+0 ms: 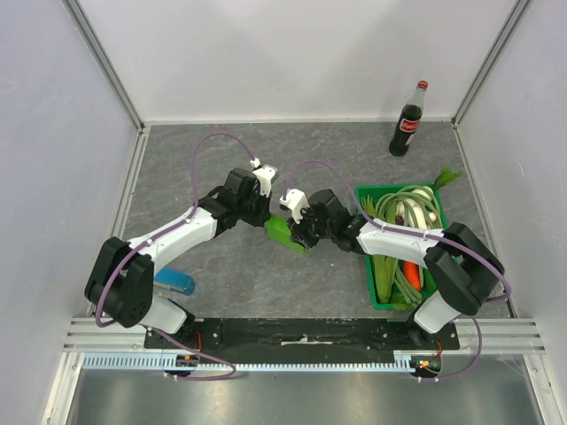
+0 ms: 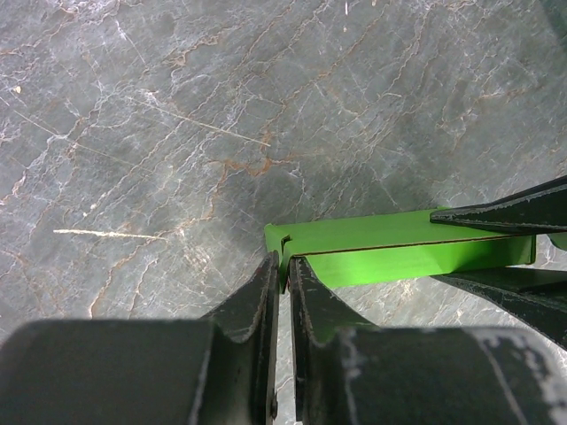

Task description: Fold the paper box

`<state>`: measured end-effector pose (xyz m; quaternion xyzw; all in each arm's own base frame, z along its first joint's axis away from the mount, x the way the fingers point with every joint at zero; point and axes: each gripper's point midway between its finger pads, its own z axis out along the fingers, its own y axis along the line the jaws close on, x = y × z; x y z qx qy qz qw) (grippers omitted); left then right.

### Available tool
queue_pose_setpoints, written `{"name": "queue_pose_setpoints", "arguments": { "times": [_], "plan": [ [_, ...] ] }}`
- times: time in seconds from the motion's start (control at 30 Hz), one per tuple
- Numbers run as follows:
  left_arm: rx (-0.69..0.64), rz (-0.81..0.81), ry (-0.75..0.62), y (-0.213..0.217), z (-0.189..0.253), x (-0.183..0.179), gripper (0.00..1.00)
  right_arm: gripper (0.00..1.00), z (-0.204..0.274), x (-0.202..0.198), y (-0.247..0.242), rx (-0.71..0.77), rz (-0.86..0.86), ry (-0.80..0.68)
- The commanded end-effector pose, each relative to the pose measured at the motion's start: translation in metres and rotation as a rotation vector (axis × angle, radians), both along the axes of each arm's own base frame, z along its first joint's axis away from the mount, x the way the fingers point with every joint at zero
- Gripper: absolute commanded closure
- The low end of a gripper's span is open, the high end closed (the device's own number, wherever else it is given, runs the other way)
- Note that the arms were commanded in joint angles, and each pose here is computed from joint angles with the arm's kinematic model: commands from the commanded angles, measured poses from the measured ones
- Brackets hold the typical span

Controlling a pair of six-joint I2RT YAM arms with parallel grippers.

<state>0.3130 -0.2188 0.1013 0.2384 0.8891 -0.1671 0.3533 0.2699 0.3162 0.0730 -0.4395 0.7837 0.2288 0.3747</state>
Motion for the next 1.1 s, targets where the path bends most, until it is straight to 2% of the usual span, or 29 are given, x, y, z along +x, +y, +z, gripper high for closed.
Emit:
{"name": "queue_pose_setpoints", "arguments": {
  "times": [0.0,0.2,0.23,0.53,0.57,0.63,0.67,0.73,0.93,1.07],
  "plan": [
    [-0.022,-0.001,-0.068,-0.003,0.021,0.011,0.86,0.8,-0.003,-0.004,-0.001,-0.015,0.018,0.023],
    [-0.021,0.038,-0.063,0.0,0.021,0.012,0.91,0.8,-0.007,-0.004,-0.001,-0.02,0.017,0.032],
    [-0.024,0.047,-0.053,0.0,0.022,0.011,0.98,0.8,-0.007,-0.004,-0.001,-0.02,0.017,0.034],
    [-0.051,0.183,0.041,0.004,0.023,0.008,0.98,0.8,-0.007,-0.004,-0.001,-0.021,0.015,0.033],
    [-0.061,0.175,0.043,0.002,0.025,0.007,0.94,0.8,-0.008,-0.005,-0.001,-0.022,0.019,0.036],
    [-0.076,0.177,0.022,0.002,0.035,0.008,0.76,0.8,-0.008,-0.005,-0.001,-0.022,0.017,0.036],
    [-0.084,0.167,0.013,0.001,0.039,0.008,0.71,0.8,-0.008,-0.005,0.0,-0.02,0.021,0.037],
    [-0.074,0.159,0.0,0.001,0.041,0.011,0.68,0.81,-0.008,-0.005,0.0,-0.018,0.02,0.038],
    [-0.062,0.127,0.015,-0.001,0.033,0.008,0.68,0.81,-0.006,-0.005,0.0,-0.015,0.02,0.035],
    [-0.049,0.117,0.02,-0.001,0.028,0.008,0.79,0.81,-0.006,-0.005,0.0,-0.015,0.022,0.035]
  ]
}}
